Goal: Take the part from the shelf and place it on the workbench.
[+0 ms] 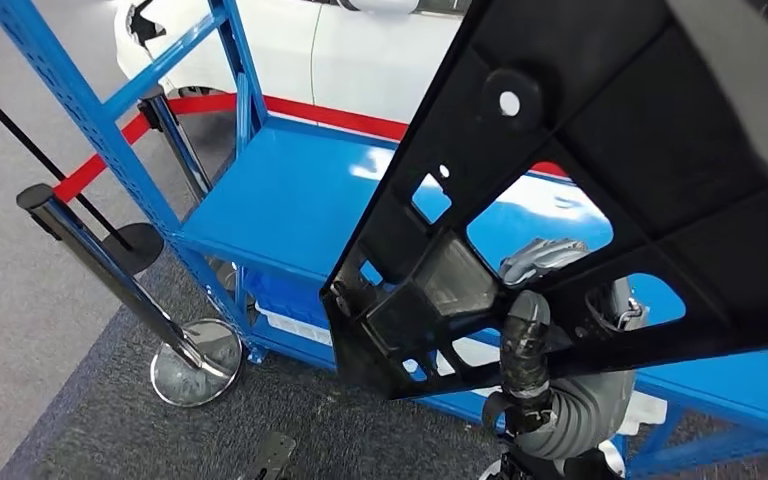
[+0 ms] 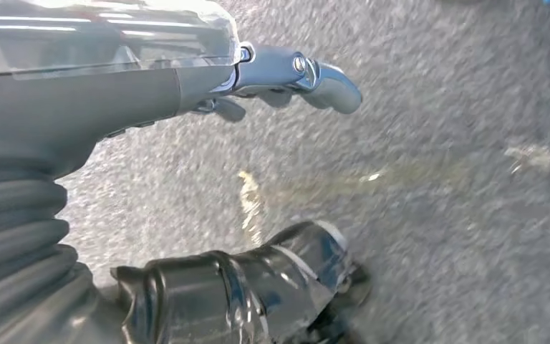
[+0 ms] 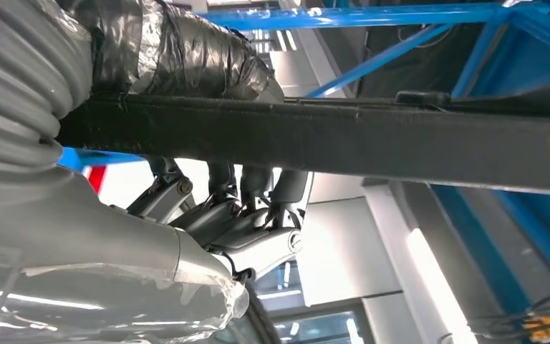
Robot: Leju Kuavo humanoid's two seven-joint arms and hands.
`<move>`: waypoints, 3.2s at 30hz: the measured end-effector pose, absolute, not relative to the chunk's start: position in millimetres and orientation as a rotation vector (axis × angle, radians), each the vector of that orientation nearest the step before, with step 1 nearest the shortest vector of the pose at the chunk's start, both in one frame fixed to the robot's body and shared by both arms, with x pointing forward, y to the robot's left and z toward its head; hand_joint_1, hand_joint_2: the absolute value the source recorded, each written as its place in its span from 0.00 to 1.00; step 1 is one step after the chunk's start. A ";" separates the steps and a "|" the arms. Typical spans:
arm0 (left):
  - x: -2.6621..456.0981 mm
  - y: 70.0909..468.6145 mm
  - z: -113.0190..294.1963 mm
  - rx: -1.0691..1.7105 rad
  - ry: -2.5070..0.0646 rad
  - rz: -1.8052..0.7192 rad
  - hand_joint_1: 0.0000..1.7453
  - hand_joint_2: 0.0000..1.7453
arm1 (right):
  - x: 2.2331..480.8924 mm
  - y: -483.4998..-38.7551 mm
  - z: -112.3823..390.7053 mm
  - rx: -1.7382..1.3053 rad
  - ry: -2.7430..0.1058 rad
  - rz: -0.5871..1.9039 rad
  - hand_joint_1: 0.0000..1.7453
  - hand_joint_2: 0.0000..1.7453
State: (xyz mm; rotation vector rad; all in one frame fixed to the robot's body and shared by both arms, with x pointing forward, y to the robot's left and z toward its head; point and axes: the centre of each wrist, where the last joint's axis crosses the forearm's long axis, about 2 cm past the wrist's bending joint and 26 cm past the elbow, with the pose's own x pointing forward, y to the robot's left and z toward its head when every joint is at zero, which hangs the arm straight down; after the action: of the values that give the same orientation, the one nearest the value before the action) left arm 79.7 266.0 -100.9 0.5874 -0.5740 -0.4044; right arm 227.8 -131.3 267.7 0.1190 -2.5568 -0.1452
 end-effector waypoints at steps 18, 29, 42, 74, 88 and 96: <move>69.8 251.6 -102.1 0.555 -0.508 -0.346 0.00 1.00 | 221.7 -130.5 253.2 0.257 -2.458 -0.267 0.98 1.00; 74.0 250.7 -101.3 0.552 -0.517 -0.312 0.00 1.00 | 219.6 -133.8 250.0 0.299 -2.422 -0.315 0.98 1.00; 70.4 251.4 -101.9 0.548 -0.546 -0.320 0.00 1.00 | 220.1 -135.3 242.2 0.299 -2.380 -0.313 0.98 1.00; 66.5 247.6 -103.1 0.484 -0.431 -0.277 0.00 1.00 | 230.5 -134.0 228.4 0.235 -2.327 -0.248 0.98 1.00; 65.2 249.0 -103.7 0.468 -0.408 -0.274 0.00 1.00 | 236.9 -132.6 226.9 0.240 -2.317 -0.234 0.98 1.00; 67.2 247.3 -103.3 0.460 -0.393 -0.269 0.00 1.00 | 240.5 -132.2 220.6 0.242 -2.278 -0.233 0.98 1.00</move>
State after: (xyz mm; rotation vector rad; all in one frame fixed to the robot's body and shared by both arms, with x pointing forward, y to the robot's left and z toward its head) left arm 67.2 247.3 -103.3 0.4599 -0.3927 -0.2687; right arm 240.5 -132.2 220.6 0.2422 -2.2784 -0.2332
